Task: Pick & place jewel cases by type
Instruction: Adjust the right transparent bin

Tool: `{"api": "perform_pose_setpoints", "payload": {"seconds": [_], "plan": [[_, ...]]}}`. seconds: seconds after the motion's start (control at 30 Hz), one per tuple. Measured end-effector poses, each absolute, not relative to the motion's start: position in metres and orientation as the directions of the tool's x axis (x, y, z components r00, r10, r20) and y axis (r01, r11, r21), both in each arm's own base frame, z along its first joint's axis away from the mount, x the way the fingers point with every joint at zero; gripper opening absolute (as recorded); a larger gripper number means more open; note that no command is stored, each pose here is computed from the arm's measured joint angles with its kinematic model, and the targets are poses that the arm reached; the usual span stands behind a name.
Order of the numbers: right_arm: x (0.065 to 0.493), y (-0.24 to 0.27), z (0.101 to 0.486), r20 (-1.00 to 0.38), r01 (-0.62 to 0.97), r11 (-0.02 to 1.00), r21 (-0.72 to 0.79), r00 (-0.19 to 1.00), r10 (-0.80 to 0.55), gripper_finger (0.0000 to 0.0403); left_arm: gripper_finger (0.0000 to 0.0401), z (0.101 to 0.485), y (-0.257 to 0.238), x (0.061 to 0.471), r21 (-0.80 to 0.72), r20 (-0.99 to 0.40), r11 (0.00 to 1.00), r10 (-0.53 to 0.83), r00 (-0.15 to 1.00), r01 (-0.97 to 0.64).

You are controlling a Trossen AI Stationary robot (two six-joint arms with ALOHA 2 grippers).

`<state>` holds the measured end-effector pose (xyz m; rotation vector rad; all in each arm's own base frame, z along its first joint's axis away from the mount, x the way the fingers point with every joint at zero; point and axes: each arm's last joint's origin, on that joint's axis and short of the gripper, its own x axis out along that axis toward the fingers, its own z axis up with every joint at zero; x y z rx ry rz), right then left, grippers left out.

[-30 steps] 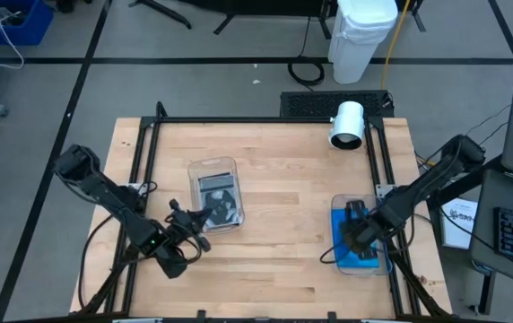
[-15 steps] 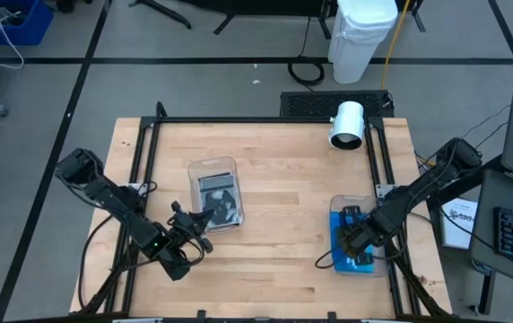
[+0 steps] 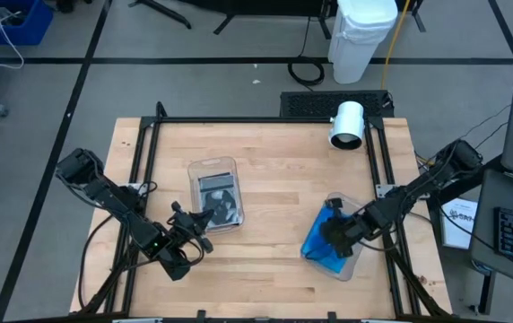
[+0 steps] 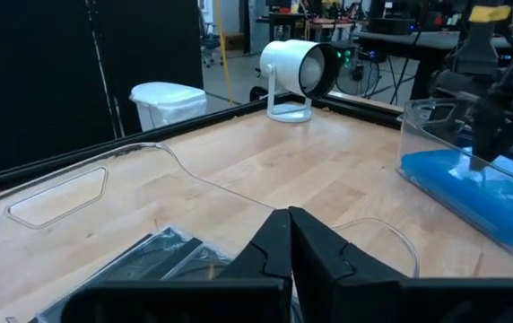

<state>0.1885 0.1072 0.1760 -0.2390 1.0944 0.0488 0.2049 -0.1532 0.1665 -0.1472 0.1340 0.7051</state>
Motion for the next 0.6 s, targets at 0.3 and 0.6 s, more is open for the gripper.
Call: {"api": "perform_pose_setpoints", "payload": {"seconds": [0.3, 0.6], "plan": [[0.198, 0.091, 0.167, -0.814, -0.201, 0.958, -0.204, 0.578, -0.052, 0.0000, 0.0005, 0.167, -0.153, 0.205, -0.091, -0.172, 0.752, 0.634, 0.754, -0.653], [0.183, 0.086, 0.227, -0.742, -0.211, 0.975, -0.068, 0.664, 0.092, 0.0000, 0.0008, 0.166, -0.153, 0.205, -0.088, -0.181, 0.756, 0.628, 0.757, -0.649]]}}
